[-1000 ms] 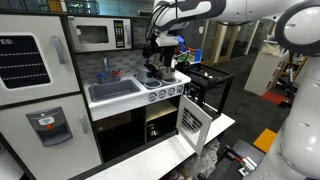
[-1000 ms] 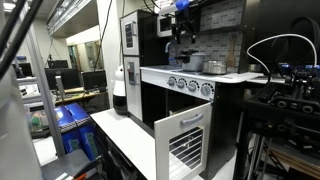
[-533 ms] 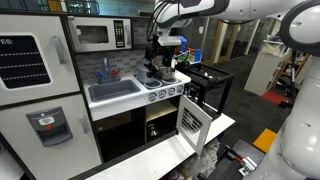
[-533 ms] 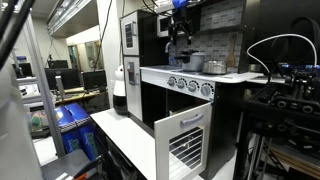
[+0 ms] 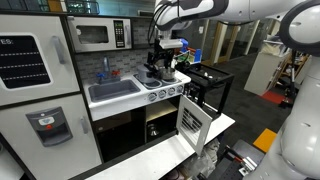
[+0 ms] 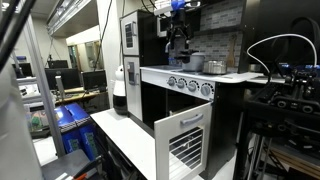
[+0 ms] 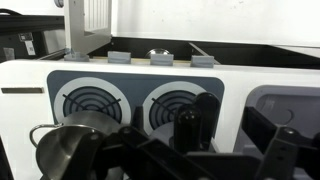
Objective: Remove the grey lid from the silver pot and place it on top of the grey pot
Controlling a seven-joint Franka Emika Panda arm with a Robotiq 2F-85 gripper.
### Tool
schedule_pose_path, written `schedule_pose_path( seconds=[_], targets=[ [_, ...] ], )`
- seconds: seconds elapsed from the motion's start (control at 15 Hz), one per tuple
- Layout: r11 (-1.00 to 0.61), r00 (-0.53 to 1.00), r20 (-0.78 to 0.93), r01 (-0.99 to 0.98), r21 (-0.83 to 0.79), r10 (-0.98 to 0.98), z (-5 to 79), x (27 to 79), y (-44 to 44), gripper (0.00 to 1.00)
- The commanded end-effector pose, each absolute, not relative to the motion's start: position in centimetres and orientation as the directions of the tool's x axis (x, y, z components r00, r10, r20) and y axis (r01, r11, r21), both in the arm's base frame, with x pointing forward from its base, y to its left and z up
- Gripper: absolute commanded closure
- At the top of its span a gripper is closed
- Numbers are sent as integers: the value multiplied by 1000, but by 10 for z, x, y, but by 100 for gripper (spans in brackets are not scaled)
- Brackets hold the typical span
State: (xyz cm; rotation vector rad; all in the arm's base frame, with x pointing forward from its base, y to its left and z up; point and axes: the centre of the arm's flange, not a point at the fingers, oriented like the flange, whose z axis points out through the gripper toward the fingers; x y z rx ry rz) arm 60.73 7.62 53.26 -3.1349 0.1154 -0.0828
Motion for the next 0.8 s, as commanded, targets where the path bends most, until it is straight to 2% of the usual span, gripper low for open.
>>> schedule_pose_path(
  seconds=[0.0,0.73],
  targets=[
    [-997,997,29,-77,-9,-78,523,605,72,0],
    [-999,998,39,-51,-14,-52,502,620,66,0]
  ],
)
